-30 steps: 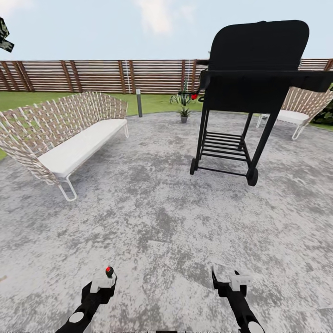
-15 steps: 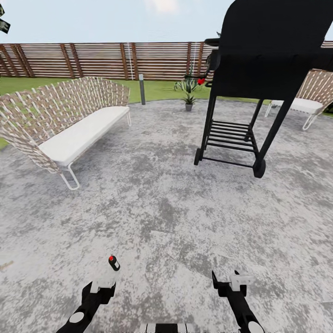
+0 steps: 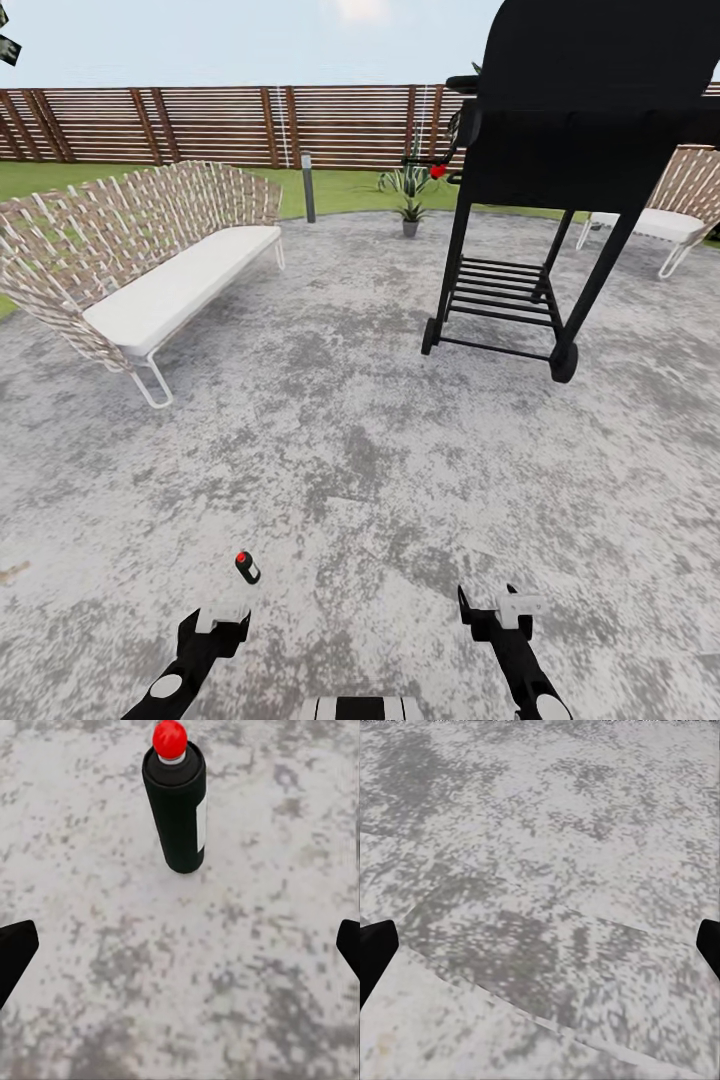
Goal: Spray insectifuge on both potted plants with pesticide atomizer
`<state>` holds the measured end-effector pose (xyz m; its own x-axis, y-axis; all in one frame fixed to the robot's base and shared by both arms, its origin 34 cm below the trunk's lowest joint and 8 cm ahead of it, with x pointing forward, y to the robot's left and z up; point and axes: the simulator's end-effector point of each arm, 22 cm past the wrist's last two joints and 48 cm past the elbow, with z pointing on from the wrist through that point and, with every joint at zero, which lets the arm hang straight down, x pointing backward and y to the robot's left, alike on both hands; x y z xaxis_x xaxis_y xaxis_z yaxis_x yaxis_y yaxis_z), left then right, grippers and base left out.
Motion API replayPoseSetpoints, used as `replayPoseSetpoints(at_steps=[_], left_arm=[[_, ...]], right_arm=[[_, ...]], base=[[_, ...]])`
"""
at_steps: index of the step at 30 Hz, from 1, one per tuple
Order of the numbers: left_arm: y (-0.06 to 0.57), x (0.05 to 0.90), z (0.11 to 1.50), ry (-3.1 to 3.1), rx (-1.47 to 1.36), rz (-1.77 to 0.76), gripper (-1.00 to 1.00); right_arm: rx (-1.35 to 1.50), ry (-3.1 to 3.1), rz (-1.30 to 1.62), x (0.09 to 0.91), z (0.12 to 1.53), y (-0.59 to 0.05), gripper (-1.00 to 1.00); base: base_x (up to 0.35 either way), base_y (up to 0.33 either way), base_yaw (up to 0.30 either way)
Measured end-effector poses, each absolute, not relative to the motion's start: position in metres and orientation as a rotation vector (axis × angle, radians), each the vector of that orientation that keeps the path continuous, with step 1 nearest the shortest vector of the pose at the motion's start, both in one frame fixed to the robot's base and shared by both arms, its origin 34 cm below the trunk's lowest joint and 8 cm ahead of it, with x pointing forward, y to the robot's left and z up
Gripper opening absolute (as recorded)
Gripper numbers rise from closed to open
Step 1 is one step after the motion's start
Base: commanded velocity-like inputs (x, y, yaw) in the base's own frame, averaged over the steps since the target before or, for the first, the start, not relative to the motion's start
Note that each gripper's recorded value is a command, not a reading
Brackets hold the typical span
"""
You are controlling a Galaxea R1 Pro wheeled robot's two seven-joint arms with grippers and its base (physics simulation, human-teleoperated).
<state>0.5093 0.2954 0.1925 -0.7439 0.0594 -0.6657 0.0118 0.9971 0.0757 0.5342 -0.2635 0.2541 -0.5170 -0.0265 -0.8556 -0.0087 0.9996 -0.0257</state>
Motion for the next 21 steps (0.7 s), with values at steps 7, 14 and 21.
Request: replayPoseSetpoints(at_steps=[7, 14, 21], left_arm=[[0.2947, 0.5091, 0.1924, 2.409, 0.051, 0.085, 1.0], [0.2951, 0.5089, 0.1924, 2.41, 0.049, 0.086, 1.0], [0.2946, 0.5094, 0.1925, 2.408, 0.049, 0.084, 1.0]], right_arm=[[-0.025, 2.115, -0.022, 0.5338, 0.2538, -0.2634, 1.0], [-0.026, 2.116, -0.019, 0.5333, 0.2536, -0.263, 1.0], [-0.026, 2.117, -0.019, 0.5333, 0.2532, -0.2629, 1.0]], base=[[0.039, 0.0, 0.0], [0.259, 0.0, 0.011], [0.039, 0.0, 0.128]])
